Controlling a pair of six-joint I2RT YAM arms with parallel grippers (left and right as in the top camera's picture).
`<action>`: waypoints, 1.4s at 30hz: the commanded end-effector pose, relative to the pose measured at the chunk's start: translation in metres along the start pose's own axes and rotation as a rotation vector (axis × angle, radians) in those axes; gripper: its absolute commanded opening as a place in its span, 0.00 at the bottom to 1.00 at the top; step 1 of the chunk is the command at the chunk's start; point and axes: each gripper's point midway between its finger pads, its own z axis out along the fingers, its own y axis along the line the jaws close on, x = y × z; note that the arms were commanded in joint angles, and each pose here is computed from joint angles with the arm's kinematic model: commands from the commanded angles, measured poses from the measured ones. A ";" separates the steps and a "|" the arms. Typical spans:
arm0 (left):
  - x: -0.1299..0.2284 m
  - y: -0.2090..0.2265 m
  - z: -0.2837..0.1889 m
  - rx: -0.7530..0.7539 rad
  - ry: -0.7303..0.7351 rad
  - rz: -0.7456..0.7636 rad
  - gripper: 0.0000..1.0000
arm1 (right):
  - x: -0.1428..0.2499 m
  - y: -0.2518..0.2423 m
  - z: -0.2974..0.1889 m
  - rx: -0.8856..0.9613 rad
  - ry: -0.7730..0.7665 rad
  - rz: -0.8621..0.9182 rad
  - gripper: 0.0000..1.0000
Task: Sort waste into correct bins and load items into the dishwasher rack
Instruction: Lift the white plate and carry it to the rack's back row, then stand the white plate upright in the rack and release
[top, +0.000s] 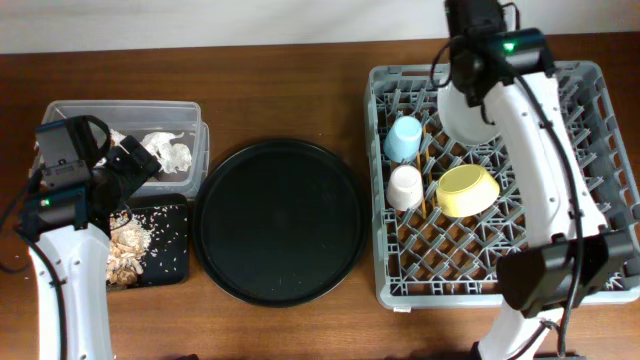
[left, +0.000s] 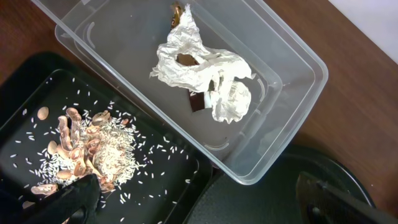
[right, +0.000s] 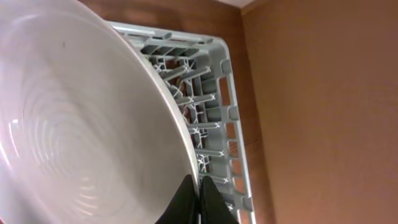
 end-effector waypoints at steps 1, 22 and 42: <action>-0.005 -0.001 -0.006 0.011 -0.019 0.002 0.99 | 0.010 0.009 0.016 -0.029 0.041 0.042 0.04; -0.005 -0.002 -0.006 0.012 -0.019 0.002 0.99 | 0.008 0.060 0.029 -0.098 0.047 -0.044 0.62; -0.005 -0.002 -0.006 0.012 -0.019 0.002 0.99 | -0.026 0.121 -0.144 -1.119 -0.164 0.043 0.98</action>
